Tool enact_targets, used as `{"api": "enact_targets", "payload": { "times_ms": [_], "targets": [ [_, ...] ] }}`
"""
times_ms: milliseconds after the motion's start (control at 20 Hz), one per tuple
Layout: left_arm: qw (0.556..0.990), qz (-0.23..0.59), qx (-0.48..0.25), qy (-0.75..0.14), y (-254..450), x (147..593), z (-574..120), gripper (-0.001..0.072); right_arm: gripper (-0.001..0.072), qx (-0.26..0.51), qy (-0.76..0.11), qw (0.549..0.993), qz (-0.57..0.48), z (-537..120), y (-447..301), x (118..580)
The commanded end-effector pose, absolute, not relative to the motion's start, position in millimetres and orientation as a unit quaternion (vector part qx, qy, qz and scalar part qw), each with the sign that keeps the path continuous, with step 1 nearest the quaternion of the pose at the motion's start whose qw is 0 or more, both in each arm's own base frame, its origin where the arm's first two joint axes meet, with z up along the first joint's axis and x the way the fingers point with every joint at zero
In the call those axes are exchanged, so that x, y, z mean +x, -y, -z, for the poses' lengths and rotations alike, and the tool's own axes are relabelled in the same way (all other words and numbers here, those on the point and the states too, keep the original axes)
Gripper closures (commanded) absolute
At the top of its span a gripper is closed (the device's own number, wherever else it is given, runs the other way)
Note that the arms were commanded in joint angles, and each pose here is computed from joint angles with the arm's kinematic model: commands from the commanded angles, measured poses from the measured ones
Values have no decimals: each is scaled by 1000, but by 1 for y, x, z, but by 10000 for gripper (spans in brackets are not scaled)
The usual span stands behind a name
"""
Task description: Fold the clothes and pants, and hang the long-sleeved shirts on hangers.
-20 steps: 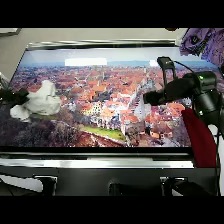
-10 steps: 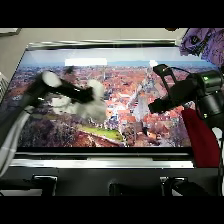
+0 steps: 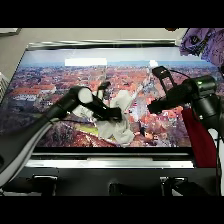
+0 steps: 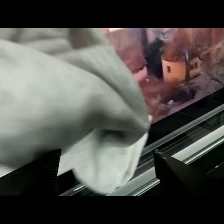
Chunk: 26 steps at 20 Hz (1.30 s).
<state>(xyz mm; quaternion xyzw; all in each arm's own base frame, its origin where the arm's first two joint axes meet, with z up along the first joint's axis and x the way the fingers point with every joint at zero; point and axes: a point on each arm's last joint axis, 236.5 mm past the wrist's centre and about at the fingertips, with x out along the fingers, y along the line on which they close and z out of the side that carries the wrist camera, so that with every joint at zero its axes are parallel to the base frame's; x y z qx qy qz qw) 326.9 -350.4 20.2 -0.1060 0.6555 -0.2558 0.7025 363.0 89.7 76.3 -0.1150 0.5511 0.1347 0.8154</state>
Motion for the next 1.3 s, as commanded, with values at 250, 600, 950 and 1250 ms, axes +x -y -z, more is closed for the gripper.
{"api": "enact_targets", "payload": {
  "times_ms": [250,600,950,1250],
  "targets": [
    [765,135,-98,-623,165,393,-70,34,180,344,-604,699,-168,8,-144,412],
    [772,80,-142,-615,108,414,-68,34,175,304,-639,673,-214,75,-197,405],
    [771,78,-144,-616,107,414,-67,34,281,282,-624,700,-203,100,-226,415],
    [799,60,-170,-573,65,443,-43,35,679,252,-607,727,-198,88,-209,423]
  ]
}}
